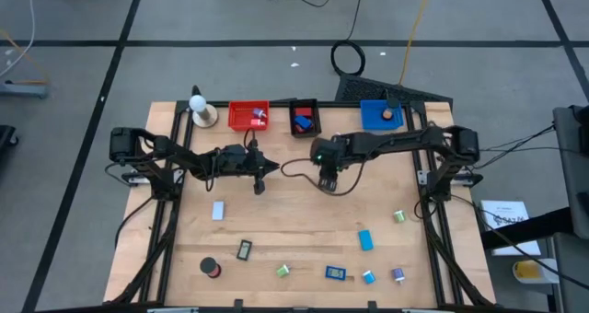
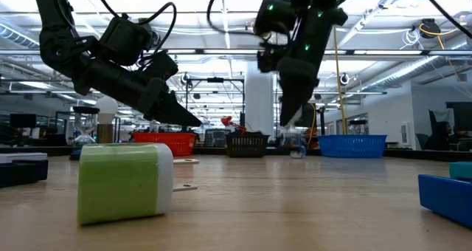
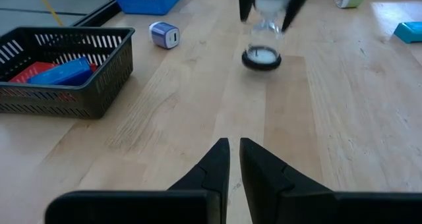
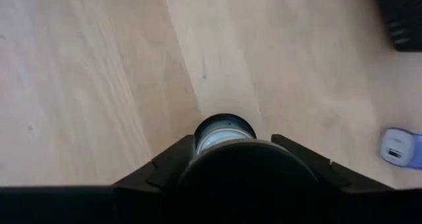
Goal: Pick & Place Office items
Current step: Put the white hourglass into the blue bin
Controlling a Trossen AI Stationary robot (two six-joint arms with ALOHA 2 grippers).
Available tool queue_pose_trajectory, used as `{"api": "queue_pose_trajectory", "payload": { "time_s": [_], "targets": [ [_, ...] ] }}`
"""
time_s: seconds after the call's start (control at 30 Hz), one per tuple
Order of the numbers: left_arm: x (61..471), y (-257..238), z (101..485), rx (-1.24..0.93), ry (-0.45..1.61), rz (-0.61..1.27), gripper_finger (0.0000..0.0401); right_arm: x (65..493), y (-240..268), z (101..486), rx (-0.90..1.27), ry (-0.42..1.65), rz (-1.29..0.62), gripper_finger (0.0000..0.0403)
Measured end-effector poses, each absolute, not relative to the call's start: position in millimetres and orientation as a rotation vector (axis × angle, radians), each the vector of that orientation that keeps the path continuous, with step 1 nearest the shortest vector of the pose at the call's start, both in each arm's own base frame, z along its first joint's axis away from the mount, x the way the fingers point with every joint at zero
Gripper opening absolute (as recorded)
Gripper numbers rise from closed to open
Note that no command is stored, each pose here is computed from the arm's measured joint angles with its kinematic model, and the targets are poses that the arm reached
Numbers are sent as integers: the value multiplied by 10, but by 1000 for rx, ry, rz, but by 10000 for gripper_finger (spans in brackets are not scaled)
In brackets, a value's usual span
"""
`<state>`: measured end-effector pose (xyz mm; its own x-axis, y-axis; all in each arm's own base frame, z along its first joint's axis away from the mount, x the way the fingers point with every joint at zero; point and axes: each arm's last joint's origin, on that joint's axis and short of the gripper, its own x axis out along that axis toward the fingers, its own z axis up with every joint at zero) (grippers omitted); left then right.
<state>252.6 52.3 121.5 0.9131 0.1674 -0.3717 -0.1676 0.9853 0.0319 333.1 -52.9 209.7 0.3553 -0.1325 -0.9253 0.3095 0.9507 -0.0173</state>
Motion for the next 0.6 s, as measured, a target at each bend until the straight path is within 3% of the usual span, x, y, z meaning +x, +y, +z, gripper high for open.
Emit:
{"api": "queue_pose_trajectory", "payload": {
  "time_s": [0.17, 0.33, 0.6],
  "targets": [
    [2526, 524, 1215, -1, 383, 172, 45, 3034, -728, 2502, 221, 1100, -419, 182],
    [2526, 524, 1215, -1, 383, 173, 45, 2544, -1146, 2784, 262, 1112, -680, 182],
    [2526, 524, 1215, -1, 383, 172, 44, 2021, -2118, 2793, 403, 999, -850, 182]
  ]
}}
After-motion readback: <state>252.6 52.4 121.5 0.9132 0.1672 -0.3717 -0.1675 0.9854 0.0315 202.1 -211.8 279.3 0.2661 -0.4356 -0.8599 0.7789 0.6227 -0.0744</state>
